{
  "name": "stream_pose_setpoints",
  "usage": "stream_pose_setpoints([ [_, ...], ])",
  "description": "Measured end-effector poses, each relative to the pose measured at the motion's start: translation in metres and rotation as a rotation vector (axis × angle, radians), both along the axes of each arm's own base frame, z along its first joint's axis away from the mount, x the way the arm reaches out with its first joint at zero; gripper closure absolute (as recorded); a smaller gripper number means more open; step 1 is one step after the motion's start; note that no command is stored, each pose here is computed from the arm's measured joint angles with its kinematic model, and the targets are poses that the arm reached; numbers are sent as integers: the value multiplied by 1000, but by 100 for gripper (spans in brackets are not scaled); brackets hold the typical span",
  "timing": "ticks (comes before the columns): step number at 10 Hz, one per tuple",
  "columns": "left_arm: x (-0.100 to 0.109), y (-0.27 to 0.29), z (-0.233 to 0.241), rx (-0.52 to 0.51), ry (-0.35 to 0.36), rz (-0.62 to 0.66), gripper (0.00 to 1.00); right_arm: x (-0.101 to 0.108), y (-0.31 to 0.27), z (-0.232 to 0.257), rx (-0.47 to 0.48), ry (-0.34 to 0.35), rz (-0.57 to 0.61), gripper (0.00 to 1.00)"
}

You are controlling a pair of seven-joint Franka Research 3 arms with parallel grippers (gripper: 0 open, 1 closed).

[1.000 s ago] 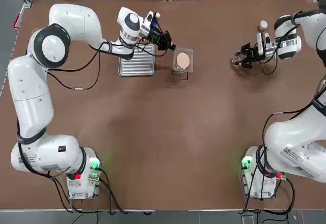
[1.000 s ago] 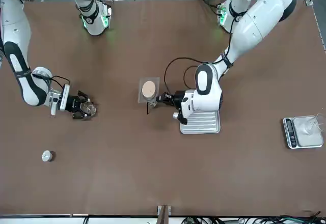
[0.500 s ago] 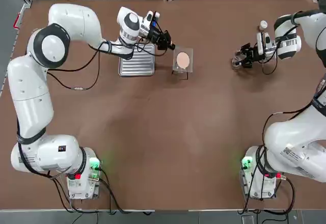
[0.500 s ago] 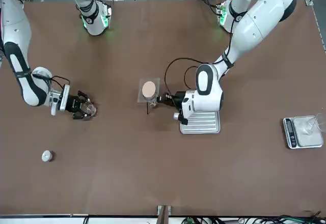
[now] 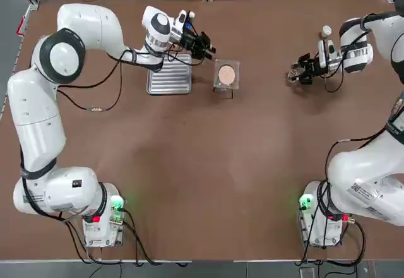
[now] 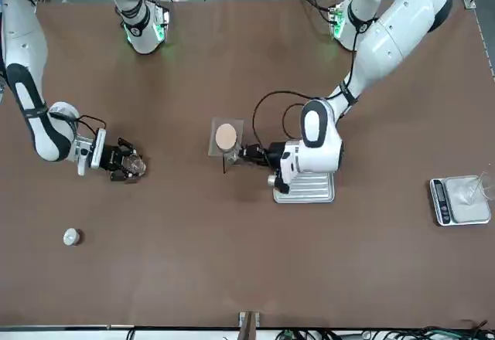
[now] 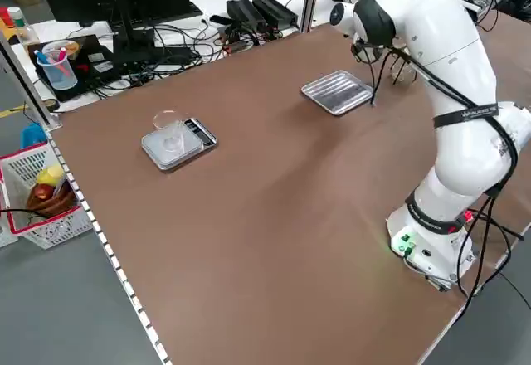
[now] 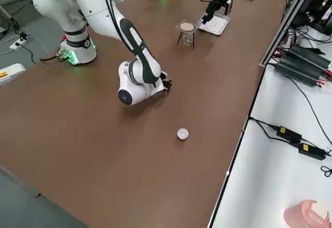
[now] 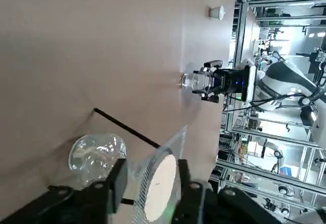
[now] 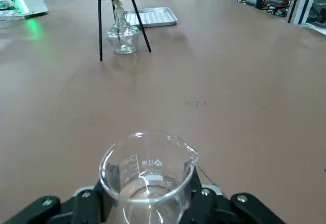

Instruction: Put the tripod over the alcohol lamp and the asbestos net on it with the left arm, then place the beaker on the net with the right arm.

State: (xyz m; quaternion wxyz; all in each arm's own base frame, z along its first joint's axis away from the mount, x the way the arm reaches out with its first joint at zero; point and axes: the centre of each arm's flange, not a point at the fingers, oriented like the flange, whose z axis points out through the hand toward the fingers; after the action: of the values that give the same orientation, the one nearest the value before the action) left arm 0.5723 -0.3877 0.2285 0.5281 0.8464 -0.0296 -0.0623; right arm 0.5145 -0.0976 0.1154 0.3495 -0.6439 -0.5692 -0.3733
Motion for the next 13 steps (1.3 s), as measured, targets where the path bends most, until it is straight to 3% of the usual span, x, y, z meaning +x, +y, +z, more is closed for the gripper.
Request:
stream_pose_setpoints([
  [1,7,9,4,-2,-6,16,41,1,3,0,-1,-1,5,41],
  [4,34,50,22,51,-78,15,38,15,20,8,-13,1,27,41],
  [6,57,103,32,199,-145,-65,38,29,37,23,-19,14,37,41],
  [9,74,168,60,431,-161,-112,35,45,73,50,-3,51,51,41],
  [13,75,263,128,693,-188,-173,14,61,128,101,9,70,45,41],
])
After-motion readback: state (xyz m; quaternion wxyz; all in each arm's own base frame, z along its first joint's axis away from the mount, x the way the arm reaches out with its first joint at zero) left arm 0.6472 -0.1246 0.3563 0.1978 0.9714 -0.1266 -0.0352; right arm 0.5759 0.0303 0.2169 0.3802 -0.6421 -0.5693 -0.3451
